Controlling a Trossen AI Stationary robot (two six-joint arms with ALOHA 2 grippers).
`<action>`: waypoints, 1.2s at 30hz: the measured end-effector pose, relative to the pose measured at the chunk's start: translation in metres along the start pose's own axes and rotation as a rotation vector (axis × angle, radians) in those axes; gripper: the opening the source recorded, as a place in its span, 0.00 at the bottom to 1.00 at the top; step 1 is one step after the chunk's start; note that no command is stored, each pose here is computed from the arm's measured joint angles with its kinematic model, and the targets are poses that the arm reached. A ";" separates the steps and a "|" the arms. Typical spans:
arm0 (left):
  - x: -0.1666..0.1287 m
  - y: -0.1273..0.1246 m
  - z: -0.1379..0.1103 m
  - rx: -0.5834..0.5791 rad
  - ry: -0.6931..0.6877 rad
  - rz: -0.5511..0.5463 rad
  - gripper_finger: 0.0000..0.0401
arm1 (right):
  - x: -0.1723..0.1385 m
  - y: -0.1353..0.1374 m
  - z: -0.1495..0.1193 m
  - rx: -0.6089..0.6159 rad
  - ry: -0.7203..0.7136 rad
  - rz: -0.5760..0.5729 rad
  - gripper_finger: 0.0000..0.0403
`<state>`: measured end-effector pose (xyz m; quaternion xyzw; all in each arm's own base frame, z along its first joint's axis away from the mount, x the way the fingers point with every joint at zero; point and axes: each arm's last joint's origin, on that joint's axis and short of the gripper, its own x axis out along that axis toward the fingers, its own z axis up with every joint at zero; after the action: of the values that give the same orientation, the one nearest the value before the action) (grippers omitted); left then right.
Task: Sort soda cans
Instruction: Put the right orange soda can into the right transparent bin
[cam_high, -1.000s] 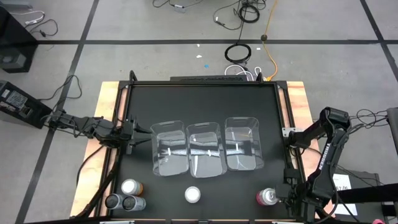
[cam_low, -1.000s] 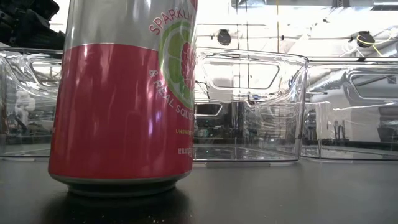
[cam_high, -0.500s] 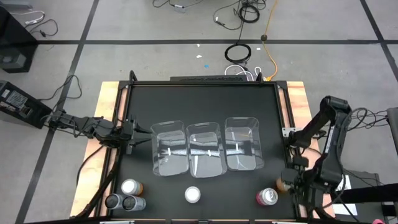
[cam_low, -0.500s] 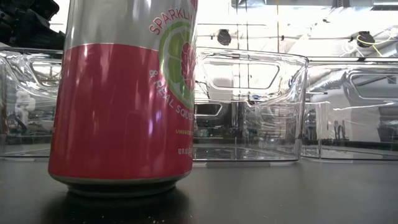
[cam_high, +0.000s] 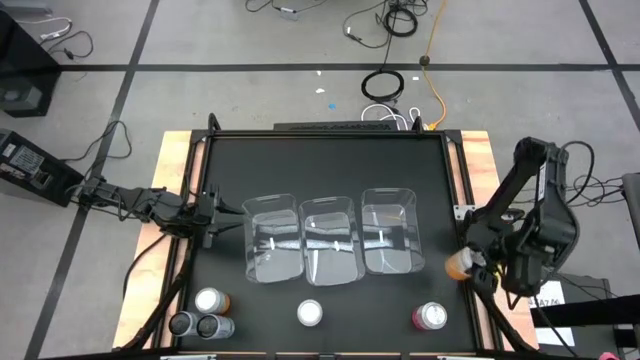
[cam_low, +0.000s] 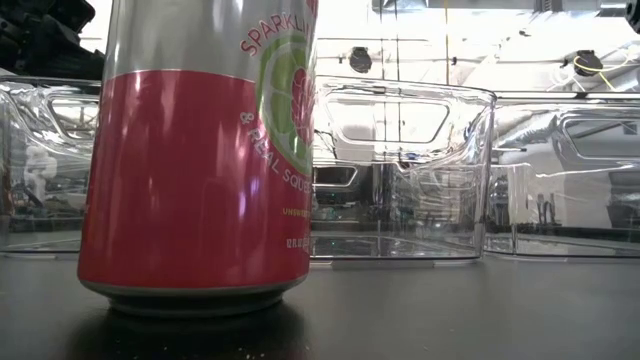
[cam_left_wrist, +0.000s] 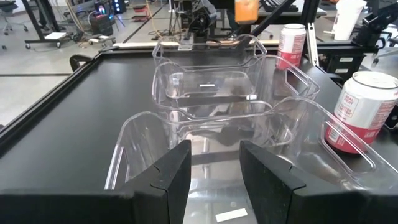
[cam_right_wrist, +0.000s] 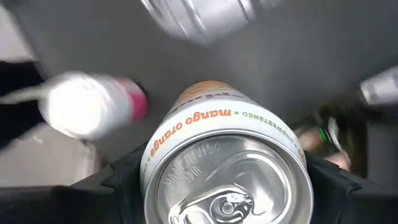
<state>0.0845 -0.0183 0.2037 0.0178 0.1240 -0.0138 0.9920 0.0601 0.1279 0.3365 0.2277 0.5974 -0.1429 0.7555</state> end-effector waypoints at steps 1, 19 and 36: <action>0.000 0.000 0.000 0.000 0.001 0.000 0.37 | -0.004 0.000 0.004 -0.001 -0.035 0.024 0.69; 0.000 0.000 -0.002 0.000 0.022 0.001 0.37 | 0.018 0.014 0.099 0.016 -0.197 -0.055 0.69; 0.000 0.000 -0.002 -0.002 0.020 0.001 0.37 | 0.084 -0.006 0.191 0.248 0.040 -0.221 0.69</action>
<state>0.0840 -0.0181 0.2018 0.0171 0.1340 -0.0131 0.9907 0.2379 0.0286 0.2887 0.2549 0.6117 -0.2933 0.6891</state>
